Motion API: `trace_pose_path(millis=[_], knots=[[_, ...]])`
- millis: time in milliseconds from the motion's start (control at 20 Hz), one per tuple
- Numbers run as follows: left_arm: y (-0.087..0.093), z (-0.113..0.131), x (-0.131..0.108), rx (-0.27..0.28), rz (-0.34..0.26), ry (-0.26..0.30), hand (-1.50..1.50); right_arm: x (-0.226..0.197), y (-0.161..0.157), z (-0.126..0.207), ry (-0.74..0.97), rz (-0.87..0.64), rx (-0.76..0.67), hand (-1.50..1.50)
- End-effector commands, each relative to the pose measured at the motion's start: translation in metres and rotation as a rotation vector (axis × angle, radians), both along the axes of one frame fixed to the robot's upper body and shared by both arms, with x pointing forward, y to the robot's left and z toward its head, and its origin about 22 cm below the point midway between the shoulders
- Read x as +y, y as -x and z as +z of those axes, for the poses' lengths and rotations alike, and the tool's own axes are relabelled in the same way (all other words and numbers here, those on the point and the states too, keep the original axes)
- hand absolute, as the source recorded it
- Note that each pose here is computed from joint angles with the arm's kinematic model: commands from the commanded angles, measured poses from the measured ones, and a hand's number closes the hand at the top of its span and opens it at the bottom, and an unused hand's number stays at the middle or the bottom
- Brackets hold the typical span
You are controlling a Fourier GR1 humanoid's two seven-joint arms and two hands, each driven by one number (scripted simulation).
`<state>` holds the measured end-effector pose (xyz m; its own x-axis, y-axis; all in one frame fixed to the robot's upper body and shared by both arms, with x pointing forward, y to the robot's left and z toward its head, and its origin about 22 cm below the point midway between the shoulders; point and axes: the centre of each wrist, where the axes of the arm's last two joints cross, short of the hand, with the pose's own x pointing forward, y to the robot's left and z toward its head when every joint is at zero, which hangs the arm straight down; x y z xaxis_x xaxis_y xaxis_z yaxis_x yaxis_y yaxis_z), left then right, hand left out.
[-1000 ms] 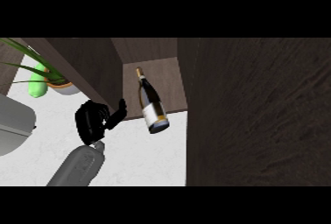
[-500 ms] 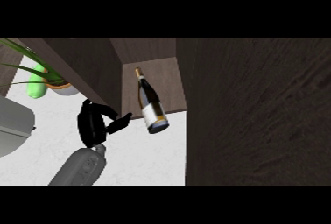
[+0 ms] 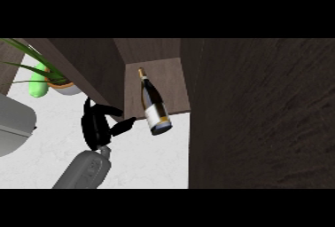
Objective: Pick up the wine, place it into the cabinet and close the cabinet
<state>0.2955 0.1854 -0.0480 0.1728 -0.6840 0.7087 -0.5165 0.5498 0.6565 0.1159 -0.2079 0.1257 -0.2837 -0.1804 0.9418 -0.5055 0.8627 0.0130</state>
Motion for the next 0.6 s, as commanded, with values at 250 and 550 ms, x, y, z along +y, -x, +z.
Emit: trace_pose_path(millis=[250, 550], knots=[[-0.048, 0.067, -0.079, -0.086, -0.209, 0.155, -1.5, -0.002, 0.002, 0.004, -0.022, 0.012, 0.002, -1.5], [-0.041, 0.075, -0.092, -0.154, -0.208, 0.258, -1.5, -0.005, 0.008, 0.009, -0.022, -0.013, 0.002, -1.5]])
